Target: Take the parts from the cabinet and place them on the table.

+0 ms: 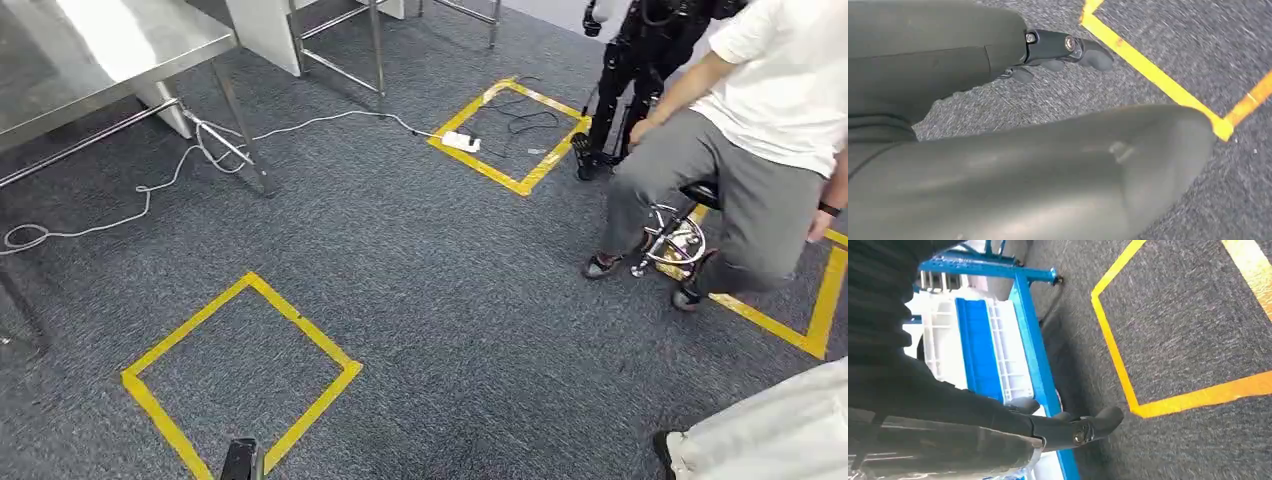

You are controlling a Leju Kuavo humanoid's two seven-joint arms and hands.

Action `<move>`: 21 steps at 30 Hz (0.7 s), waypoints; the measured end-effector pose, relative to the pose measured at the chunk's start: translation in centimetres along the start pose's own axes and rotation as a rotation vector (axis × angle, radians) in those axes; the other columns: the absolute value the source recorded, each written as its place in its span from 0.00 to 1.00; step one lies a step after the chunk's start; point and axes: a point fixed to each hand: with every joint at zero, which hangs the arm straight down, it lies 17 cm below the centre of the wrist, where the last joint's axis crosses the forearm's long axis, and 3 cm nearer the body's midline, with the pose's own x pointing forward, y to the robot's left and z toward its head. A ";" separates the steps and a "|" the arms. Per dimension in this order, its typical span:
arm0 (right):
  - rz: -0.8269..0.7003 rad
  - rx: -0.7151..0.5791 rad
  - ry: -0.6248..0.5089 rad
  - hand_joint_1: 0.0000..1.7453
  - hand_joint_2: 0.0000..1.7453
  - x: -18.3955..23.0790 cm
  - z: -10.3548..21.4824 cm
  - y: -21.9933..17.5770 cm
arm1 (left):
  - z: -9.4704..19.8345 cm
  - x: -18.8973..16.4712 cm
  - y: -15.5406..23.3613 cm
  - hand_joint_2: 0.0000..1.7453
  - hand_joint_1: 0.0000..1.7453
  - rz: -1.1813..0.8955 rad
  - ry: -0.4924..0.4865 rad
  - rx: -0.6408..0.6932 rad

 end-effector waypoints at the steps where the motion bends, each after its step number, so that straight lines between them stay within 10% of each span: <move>1: -0.002 -0.002 -0.002 0.00 1.00 0.2 0.0 -0.1 | 0.0 0.0 0.0 0.00 0.00 0.000 -0.002 0.000; 21: 0.002 0.014 0.002 0.00 1.00 -0.1 0.3 1.1 | 0.0 0.1 0.1 0.00 0.00 0.009 -0.003 0.002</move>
